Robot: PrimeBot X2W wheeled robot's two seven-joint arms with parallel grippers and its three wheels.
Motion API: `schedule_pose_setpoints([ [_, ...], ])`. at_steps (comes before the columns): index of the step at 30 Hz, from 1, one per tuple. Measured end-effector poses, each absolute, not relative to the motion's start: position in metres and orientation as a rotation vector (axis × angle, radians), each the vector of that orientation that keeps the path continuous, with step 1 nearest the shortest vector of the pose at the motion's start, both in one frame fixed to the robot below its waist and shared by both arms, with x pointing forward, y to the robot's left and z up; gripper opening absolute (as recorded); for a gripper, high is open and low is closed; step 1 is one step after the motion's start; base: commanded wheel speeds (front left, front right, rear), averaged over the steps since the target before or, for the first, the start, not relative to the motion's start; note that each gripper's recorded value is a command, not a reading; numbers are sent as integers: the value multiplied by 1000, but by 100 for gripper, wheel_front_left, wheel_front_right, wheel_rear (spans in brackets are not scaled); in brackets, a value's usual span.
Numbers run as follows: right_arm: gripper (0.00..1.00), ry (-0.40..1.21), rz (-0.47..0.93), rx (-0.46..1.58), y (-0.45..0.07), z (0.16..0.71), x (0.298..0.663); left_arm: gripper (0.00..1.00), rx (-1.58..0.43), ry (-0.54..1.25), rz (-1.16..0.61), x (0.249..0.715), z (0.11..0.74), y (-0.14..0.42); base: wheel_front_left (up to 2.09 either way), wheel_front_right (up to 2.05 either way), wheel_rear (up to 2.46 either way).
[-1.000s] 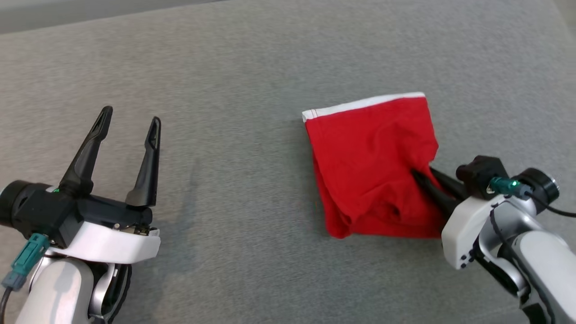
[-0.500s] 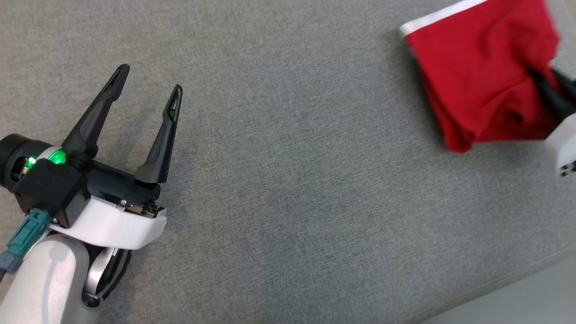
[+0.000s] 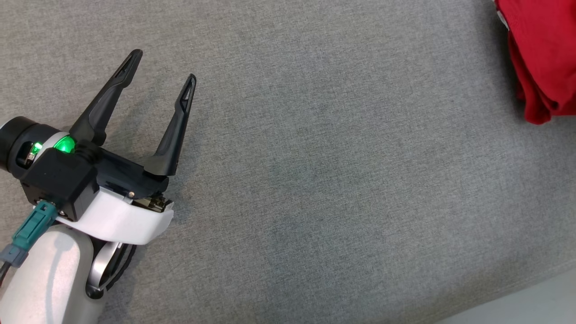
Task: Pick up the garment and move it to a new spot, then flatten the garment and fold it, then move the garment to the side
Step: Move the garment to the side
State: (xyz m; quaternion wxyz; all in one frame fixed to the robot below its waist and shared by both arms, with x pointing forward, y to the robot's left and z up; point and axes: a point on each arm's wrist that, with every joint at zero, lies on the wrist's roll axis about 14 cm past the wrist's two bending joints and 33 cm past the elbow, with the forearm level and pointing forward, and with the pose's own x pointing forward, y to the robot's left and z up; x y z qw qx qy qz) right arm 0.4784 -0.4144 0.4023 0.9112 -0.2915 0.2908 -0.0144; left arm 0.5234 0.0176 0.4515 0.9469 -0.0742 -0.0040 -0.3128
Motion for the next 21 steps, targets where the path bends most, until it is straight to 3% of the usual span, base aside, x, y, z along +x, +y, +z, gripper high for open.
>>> schedule_pose_setpoints([
  [1, 100, 599, -43, -589, -416, 401, 478, 100, -150, -7, -635, 523, 451, 18, 0, 0, 0],
  [9, 100, 482, -127, -477, -418, 415, 480, 100, -149, -29, -608, 519, 464, 25, 0, 0, 0],
  [15, 100, 239, -152, -320, -386, 463, 490, 100, -149, -29, -537, 508, 474, 42, 0, 0, 0],
  [21, 100, 70, -144, -185, -345, 488, 474, 100, -146, -60, -460, 496, 492, 62, 0, 0, 0],
])
